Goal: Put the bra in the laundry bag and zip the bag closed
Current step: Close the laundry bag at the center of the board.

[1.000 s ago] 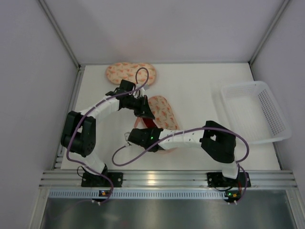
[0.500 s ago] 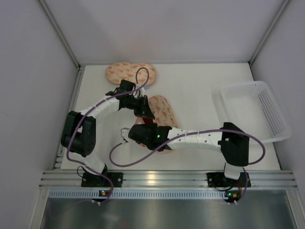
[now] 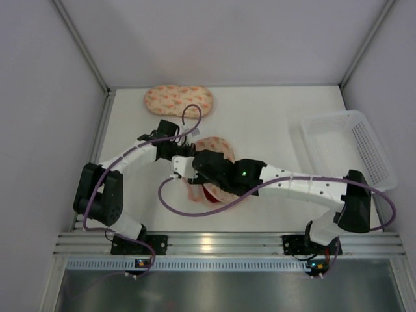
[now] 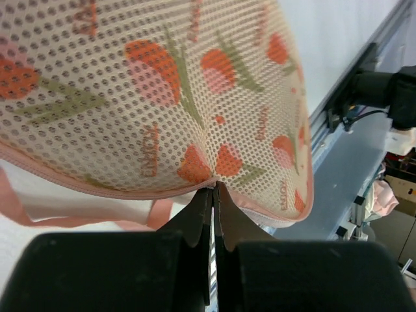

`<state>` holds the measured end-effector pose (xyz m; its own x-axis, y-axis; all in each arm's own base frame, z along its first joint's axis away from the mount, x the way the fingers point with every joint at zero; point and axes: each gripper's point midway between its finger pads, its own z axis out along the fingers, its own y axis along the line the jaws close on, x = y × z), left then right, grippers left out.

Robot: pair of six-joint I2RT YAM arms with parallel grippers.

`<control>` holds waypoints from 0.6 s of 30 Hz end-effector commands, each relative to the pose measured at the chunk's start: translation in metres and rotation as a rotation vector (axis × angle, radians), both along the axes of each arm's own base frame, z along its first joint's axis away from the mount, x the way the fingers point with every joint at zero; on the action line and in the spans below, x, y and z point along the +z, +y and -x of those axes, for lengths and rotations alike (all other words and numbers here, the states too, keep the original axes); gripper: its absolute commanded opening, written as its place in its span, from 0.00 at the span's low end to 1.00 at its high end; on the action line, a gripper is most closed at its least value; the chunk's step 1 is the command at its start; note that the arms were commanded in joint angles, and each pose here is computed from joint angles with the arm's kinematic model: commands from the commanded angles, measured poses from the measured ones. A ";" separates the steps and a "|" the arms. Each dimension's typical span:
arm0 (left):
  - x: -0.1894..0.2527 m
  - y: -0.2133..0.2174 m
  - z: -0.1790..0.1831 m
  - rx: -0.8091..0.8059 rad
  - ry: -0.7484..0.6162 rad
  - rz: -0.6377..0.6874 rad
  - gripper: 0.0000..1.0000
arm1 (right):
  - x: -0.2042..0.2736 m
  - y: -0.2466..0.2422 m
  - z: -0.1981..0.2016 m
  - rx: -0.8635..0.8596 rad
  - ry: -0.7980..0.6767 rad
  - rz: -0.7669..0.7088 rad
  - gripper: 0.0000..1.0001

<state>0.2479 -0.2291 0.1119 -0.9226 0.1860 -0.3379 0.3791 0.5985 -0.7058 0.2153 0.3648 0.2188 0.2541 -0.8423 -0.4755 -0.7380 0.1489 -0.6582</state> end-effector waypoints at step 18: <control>-0.108 0.040 -0.026 -0.015 0.088 -0.253 0.00 | -0.076 -0.114 -0.090 -0.444 1.131 -0.764 0.86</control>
